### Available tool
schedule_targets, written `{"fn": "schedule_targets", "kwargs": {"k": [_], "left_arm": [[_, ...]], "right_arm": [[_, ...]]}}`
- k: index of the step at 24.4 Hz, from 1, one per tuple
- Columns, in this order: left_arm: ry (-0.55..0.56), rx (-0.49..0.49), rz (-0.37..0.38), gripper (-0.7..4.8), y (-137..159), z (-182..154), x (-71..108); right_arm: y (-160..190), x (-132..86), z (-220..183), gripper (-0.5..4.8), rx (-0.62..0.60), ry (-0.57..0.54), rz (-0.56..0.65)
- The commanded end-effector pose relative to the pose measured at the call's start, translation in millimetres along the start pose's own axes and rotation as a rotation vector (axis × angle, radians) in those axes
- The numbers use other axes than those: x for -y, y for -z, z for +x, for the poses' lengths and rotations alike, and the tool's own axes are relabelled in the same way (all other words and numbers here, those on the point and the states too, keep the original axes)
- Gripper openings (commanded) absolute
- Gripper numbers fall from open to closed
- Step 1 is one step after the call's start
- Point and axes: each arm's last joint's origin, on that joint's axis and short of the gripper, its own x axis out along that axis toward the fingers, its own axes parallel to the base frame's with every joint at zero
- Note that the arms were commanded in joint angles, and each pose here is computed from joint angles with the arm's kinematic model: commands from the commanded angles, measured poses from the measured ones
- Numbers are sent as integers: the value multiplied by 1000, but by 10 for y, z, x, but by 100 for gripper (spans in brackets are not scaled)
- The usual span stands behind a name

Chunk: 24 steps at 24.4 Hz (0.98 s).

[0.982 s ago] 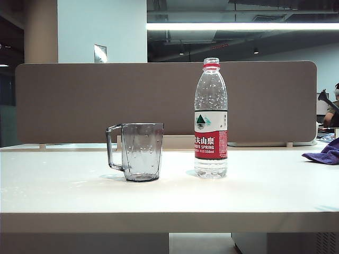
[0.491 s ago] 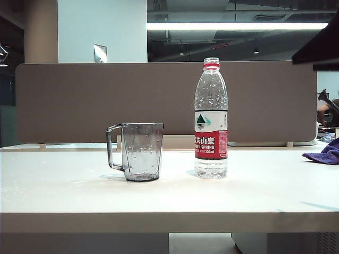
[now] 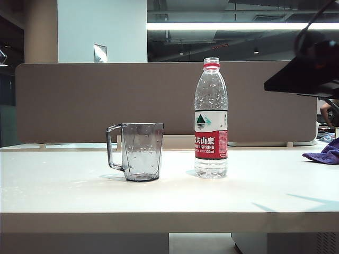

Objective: Pick up the mineral water bottle on the table and pour a little water into the mug.

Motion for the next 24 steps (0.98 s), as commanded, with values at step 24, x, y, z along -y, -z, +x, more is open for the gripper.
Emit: {"fn": "schedule_targets", "kwargs": {"k": [24], "left_arm": [[-4, 13, 10, -5, -20, -5, 1]], "right_arm": [[202, 159, 1276, 477, 29, 17, 84]]}}
